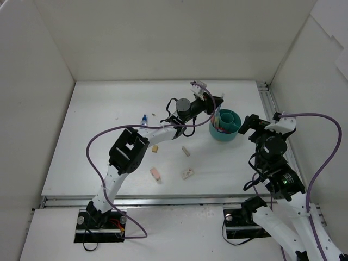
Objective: Sort the stationery into containers
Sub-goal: Place the pen in the storage box.
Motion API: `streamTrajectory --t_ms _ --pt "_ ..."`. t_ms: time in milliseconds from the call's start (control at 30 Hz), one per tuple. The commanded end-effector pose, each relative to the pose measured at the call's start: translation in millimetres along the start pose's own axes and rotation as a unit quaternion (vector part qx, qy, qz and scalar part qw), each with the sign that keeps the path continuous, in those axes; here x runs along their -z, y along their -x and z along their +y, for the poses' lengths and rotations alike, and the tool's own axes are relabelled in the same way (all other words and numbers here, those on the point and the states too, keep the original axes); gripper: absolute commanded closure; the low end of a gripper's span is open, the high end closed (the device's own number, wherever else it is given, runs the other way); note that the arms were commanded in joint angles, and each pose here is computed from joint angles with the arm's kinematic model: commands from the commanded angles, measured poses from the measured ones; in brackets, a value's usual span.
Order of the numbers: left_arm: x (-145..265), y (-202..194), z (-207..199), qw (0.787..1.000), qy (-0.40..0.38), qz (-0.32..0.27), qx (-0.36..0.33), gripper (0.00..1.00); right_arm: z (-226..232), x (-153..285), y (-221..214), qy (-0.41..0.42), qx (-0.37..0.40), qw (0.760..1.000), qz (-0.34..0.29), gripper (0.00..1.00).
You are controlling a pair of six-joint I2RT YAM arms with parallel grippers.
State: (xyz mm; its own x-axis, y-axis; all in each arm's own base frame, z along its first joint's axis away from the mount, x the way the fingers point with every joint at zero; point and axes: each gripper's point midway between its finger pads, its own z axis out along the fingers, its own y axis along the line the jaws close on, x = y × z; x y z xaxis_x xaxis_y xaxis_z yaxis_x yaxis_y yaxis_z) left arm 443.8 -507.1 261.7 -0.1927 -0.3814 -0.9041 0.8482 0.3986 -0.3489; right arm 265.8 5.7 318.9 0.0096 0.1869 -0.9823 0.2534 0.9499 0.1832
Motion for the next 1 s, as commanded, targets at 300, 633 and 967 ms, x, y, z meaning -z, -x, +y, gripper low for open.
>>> streamTrajectory --t_ms 300,633,967 --pt "7 -1 -3 0.998 0.028 -0.059 0.006 0.97 3 -5 13 -0.003 -0.015 1.000 -0.026 0.02" --pt "13 -10 6 0.995 0.062 -0.071 0.041 0.99 2 -4 14 -0.001 -0.012 1.000 -0.027 0.02" --pt "6 37 -13 0.988 0.033 -0.136 0.058 1.00 3 -4 15 0.000 -0.010 1.000 -0.027 0.02"
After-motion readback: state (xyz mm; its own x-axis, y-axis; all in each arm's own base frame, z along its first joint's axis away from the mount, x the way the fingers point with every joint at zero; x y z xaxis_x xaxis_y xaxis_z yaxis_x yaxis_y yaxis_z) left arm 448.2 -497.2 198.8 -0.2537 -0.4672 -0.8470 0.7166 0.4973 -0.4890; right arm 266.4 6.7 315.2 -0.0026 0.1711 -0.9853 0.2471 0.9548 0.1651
